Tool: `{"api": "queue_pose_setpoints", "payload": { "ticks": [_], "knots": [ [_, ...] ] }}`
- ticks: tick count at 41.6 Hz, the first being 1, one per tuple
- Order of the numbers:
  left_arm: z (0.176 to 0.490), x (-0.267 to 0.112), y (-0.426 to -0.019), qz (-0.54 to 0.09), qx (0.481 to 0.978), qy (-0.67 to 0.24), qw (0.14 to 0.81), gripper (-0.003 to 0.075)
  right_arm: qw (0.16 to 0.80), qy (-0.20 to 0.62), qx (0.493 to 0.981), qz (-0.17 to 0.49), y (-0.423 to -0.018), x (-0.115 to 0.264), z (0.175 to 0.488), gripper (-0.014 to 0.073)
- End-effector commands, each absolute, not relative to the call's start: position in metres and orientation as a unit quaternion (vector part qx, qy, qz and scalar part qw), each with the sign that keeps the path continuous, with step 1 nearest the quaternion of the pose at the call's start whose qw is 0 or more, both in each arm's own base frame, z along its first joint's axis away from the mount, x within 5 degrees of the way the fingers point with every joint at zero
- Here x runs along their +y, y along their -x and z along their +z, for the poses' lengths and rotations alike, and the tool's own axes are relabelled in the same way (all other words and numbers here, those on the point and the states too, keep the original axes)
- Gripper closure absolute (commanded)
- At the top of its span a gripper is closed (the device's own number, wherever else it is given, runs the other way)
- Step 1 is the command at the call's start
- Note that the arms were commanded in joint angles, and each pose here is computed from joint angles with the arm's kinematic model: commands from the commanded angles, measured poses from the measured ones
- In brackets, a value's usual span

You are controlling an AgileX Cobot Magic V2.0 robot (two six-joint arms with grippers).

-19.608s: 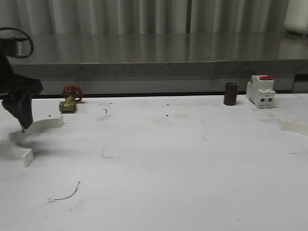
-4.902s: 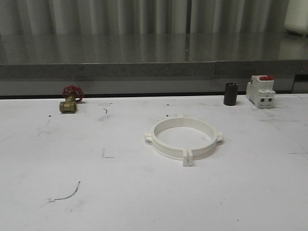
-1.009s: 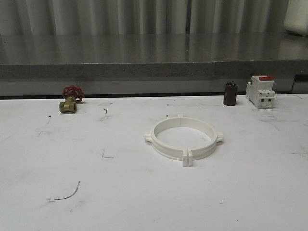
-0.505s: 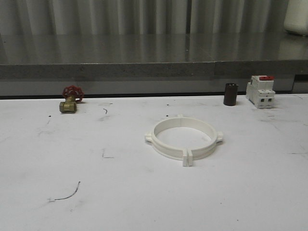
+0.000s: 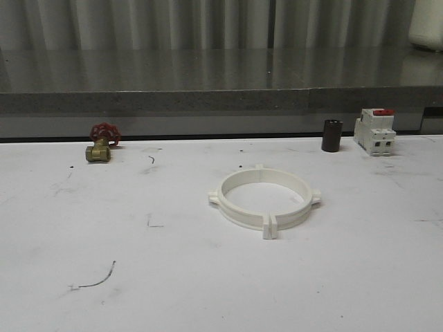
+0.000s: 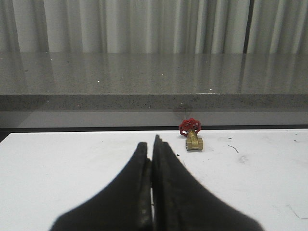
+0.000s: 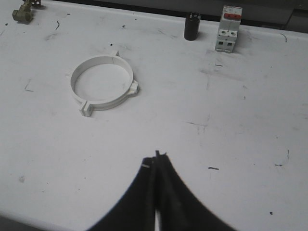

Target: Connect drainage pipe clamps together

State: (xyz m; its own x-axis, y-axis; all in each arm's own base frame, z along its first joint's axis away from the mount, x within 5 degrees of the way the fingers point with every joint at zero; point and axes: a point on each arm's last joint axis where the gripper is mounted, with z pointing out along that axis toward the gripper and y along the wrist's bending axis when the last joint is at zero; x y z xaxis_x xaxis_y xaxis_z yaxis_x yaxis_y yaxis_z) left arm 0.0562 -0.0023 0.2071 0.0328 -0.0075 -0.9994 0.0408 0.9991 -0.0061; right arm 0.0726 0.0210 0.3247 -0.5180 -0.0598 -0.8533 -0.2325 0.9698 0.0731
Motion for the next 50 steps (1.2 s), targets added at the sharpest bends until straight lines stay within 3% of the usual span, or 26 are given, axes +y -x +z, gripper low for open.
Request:
{"api": "queue_pose_setpoints", "payload": {
  "ticks": [1,11,17,27,35,50],
  "knots": [
    [0.207,-0.002,-0.056,-0.02,0.67,-0.009,0.742,0.0741,0.519,0.08,0.846,0.094,-0.076,0.021,0.337,0.0715],
    [0.207,-0.002,-0.056,-0.02,0.67,-0.009,0.742,0.0741,0.519,0.08,0.846,0.094,-0.076,0.021,0.337,0.0715],
    [0.207,-0.002,-0.056,-0.02,0.67,-0.009,0.742,0.0741,0.554,0.064,0.827,0.074,-0.073,0.016,0.328,0.0715],
    [0.207,-0.002,-0.056,-0.02,0.67,-0.009,0.742,0.0741,0.663,0.013,0.747,0.047,-0.061,0.006,0.277,0.0715],
    [0.207,-0.002,-0.056,-0.02,0.67,-0.009,0.742,0.0741,0.702,0.006,0.711,0.045,-0.053,0.004,0.231,0.0715],
    [0.207,-0.002,-0.056,-0.02,0.67,-0.009,0.742,0.0741,0.734,-0.005,0.678,0.042,-0.055,0.003,0.206,0.0715]
  ]
}}
